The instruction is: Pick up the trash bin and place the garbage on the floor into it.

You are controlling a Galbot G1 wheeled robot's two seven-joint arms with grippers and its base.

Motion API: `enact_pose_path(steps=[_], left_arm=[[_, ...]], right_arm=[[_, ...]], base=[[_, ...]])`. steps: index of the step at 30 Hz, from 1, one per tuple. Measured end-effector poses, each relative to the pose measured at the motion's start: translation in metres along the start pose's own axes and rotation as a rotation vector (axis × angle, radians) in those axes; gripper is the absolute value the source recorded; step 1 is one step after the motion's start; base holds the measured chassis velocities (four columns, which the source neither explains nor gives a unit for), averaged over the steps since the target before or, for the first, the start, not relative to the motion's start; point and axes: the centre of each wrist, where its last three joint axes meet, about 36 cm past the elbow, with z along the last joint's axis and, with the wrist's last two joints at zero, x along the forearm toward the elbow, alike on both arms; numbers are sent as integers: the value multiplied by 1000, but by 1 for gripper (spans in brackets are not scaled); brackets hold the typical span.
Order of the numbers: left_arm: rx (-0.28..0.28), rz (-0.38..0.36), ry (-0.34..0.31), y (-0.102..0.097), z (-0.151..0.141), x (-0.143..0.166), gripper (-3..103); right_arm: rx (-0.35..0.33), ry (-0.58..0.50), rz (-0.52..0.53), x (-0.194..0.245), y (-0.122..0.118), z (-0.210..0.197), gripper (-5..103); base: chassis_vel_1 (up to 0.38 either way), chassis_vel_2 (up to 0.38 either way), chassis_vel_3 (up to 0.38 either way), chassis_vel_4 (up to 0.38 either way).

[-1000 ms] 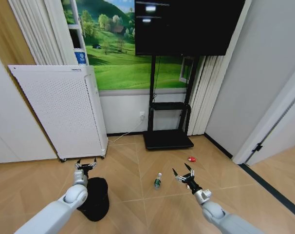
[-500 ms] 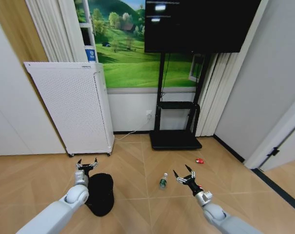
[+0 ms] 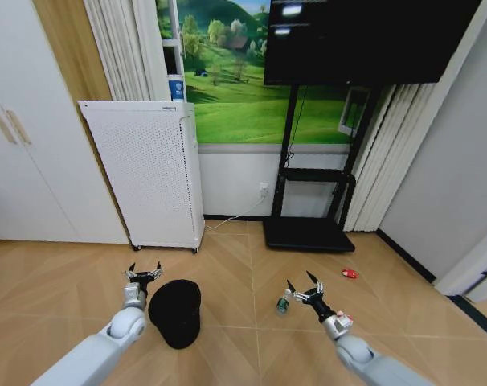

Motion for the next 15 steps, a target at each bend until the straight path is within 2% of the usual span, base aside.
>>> enact_pose_path(steps=[4,9,13,15], left_arm=[[14,-16,50,2,2,20,100],[-20,-13,122,17,16,53,100],[-34,-18,145,21,26,59,100],[-31,-10,164,15,35,63,100]], right_arm=[[5,3,-3,2,1,1,100],[-3,1,3,1,5,4,100],[-6,3,2,1,10,6,100],[-7,6,5,3,13,8,100]], base=[[0,0,0,0],[0,0,0,0],[0,0,0,0],[0,0,0,0]])
